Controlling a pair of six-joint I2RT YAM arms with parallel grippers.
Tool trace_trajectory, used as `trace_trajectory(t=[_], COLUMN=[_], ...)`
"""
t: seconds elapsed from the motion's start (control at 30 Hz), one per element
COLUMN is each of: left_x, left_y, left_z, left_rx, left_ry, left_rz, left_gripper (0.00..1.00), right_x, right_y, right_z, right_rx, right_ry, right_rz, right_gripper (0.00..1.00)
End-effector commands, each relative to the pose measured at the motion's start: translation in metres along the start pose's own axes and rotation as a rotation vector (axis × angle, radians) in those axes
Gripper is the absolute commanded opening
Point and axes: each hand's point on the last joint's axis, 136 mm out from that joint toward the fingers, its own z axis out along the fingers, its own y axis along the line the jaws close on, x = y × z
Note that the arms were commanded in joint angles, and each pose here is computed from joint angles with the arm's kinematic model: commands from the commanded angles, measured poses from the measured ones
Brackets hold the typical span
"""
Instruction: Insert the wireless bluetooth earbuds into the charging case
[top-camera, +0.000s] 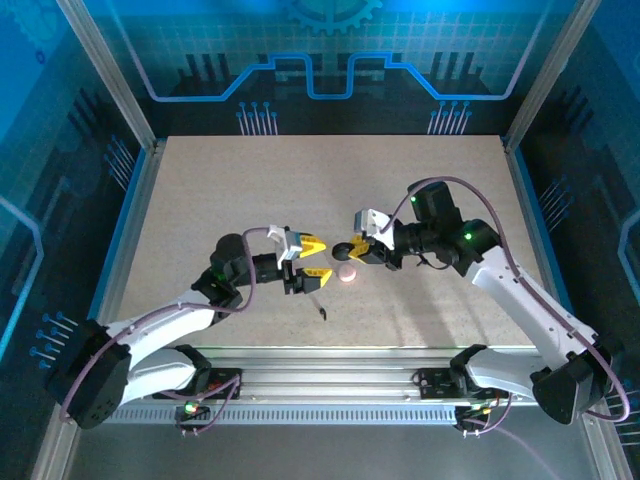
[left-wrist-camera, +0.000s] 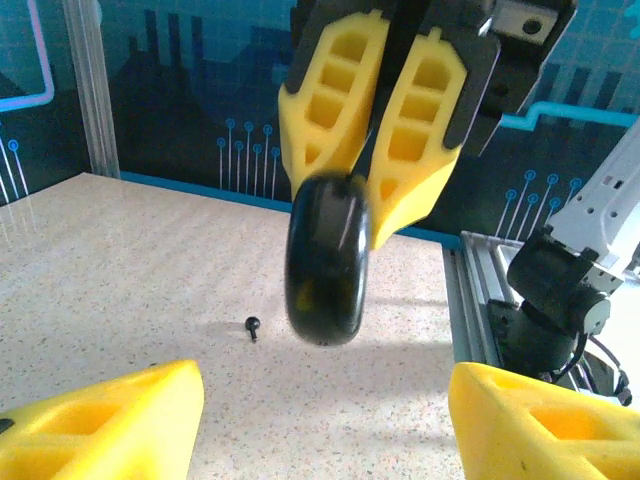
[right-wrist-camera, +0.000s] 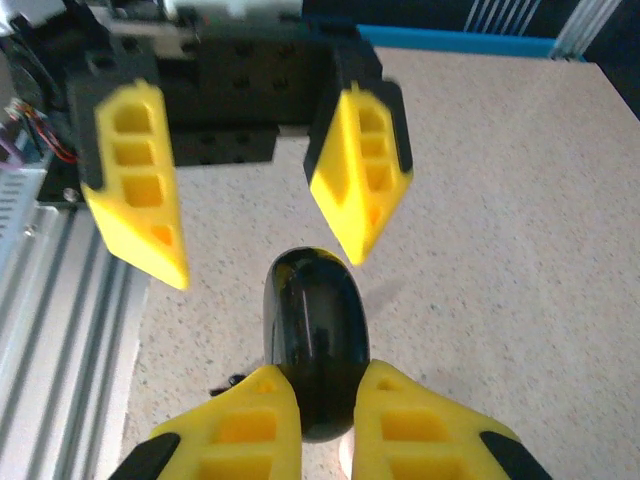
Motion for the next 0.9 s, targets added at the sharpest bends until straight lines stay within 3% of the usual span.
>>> trace_trajectory(t=[0.0, 0.43, 0.87], left_x=[0.005, 0.010, 0.018], left_y=[-0.002, -0.010, -0.014], left_z=[-0.002, -0.003, -0.010], left_rx=[0.001, 0.077, 0.097], left_ry=[0.122, 0.271, 0.319], left_rz=[0.116, 0.195, 0.224], left_gripper=[0.67, 0.67, 0.67], right_x=[0.012, 0.030, 0.026], right_y=[0.002, 0.005, 0.008], right_z=[-0.006, -0.003, 0.005], right_rx=[0.030, 0.081, 0.099], right_ry=[0.078, 0.253, 0.296], right_rz=[-0.029, -0.155, -0.235], right_gripper=[0.11, 0.10, 0.11])
